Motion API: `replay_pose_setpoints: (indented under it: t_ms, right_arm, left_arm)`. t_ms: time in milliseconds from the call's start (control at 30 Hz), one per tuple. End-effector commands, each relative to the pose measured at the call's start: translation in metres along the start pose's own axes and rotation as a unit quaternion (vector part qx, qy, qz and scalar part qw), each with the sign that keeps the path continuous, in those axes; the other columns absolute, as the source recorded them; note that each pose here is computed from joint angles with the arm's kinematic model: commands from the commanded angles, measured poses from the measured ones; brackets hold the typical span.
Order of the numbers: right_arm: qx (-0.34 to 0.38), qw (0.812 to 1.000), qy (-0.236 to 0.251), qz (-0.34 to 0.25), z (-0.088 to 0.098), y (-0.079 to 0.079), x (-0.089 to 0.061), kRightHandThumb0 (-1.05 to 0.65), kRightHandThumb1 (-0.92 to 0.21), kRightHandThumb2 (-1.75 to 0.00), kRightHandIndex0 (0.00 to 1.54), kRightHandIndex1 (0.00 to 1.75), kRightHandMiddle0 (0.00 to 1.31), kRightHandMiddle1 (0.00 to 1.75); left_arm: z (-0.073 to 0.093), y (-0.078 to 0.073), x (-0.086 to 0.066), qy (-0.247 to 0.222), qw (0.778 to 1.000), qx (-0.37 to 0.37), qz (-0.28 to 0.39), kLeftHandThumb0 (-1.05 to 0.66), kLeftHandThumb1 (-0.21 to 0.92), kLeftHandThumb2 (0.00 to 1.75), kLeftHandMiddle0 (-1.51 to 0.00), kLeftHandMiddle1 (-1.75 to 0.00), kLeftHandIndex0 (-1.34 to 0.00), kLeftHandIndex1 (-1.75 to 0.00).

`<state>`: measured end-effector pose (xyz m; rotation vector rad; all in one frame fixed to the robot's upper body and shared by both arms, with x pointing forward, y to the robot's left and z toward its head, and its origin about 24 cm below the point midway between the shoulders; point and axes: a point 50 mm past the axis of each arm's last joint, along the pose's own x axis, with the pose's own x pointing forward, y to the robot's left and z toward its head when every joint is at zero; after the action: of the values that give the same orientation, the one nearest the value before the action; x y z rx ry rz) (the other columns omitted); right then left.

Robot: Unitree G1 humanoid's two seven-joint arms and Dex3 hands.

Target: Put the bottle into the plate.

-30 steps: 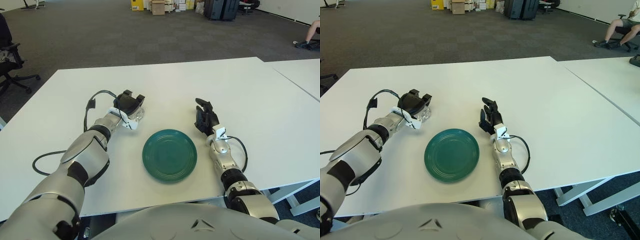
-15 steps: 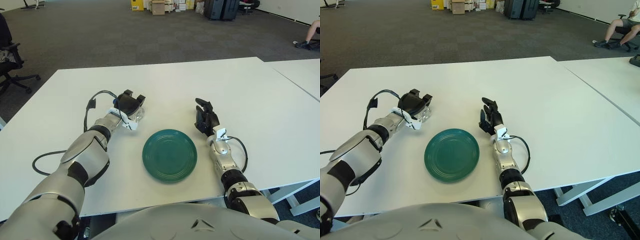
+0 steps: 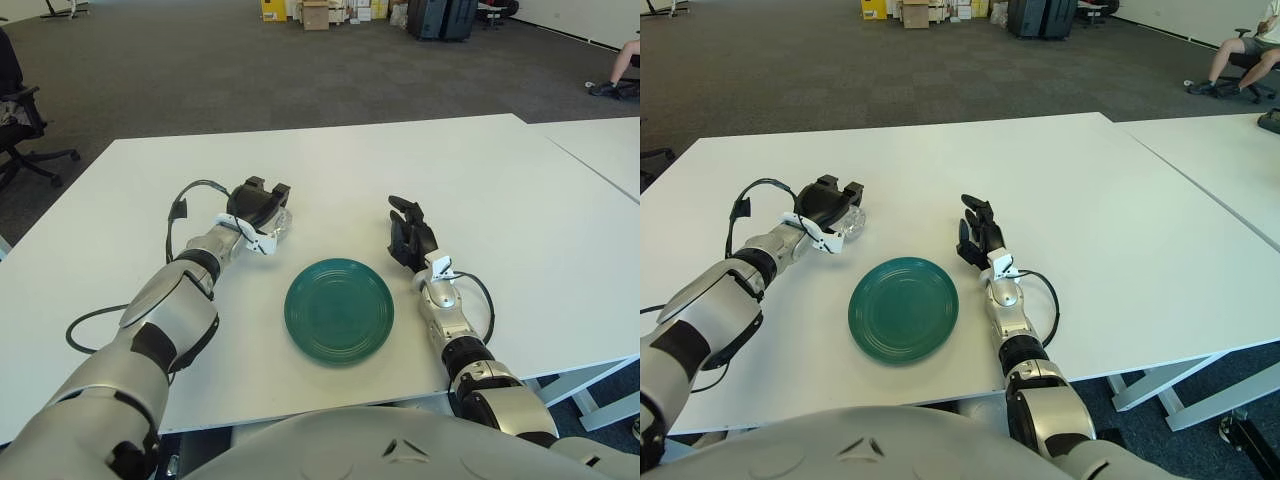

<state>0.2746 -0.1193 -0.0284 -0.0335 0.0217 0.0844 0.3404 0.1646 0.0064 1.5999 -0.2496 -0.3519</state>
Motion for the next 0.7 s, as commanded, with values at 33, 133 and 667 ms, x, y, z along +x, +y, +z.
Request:
replay_pose_setpoints:
  t_ms: [33, 133, 667]
  right_arm:
    - [-0.001, 0.998, 0.061, -0.004, -0.025, -0.003, -0.017, -0.71, -0.92, -0.87, 0.25, 0.00, 0.00, 0.72]
    - [-0.001, 0.998, 0.061, -0.002, -0.025, -0.003, -0.016, -0.71, -0.92, -0.87, 0.25, 0.00, 0.00, 0.73]
    - [0.004, 0.999, 0.053, 0.000, -0.021, 0.000, -0.017, -0.71, -0.92, -0.85, 0.26, 0.01, 0.00, 0.74]
  left_arm:
    - [-0.019, 0.043, 0.014, 0.006, 0.997, -0.008, 0.075, 0.00, 0.18, 1.47, -0.74, -1.68, -0.49, -1.75]
    - [-0.023, 0.055, 0.017, 0.000, 0.995, -0.022, 0.095, 0.00, 0.17, 1.48, -0.74, -1.69, -0.50, -1.75]
    - [-0.023, 0.113, 0.019, -0.086, 0.964, -0.079, 0.241, 0.00, 0.15, 1.51, -0.75, -1.72, -0.50, -1.75]
